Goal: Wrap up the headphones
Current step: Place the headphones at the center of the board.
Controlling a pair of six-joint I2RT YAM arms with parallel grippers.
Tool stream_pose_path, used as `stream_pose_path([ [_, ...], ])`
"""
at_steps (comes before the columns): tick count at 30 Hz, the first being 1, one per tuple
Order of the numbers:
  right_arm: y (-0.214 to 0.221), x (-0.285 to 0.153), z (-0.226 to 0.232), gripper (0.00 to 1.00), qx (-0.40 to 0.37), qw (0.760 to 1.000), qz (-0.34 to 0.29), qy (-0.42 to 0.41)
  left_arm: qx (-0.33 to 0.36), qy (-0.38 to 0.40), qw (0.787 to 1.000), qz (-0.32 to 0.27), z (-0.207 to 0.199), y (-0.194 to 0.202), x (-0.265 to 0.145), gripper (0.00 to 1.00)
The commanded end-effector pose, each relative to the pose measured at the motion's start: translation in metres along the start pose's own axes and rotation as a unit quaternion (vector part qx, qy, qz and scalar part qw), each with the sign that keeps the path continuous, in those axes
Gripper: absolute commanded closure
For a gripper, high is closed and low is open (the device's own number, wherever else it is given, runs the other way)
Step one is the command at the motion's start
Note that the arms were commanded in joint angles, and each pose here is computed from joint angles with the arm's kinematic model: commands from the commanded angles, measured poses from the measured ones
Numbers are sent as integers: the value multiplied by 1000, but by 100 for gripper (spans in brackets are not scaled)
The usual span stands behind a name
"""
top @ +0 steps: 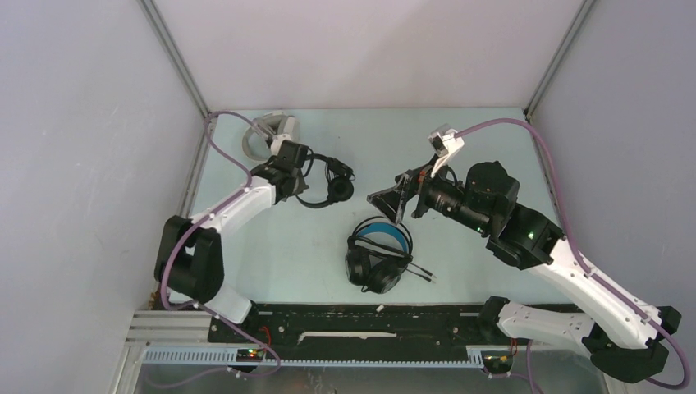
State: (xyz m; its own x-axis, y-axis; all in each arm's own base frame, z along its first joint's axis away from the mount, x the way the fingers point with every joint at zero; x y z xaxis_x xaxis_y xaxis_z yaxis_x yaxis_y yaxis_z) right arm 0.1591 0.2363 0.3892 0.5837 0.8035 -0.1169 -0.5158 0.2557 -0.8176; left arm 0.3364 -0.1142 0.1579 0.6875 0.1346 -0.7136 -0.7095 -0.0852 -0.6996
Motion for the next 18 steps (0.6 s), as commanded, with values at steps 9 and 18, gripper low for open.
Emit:
stream_pose_path([
  [9, -1, -1, -7, 1, -10, 1000, -3, 16, -27, 11, 999, 37, -9, 22, 45, 95],
  [18, 0, 3, -11, 1, -13, 1000, 3, 20, -14, 7, 997, 79, -11, 45, 60, 84],
])
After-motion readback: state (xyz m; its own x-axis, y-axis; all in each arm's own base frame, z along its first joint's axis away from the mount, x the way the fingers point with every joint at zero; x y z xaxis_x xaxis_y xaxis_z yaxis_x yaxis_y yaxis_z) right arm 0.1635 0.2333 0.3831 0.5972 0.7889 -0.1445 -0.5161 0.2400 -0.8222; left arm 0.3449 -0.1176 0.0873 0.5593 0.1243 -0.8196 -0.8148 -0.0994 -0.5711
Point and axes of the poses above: each gripper's point midway between its finger pads, its own x axis out along the fingers, its own z axis along the line the jaws close on, y = z × x, the point moved 5 cm from there along -x, back along the fingers, and after that the axes turned 10 degrees about x, right-handed, at the moved point
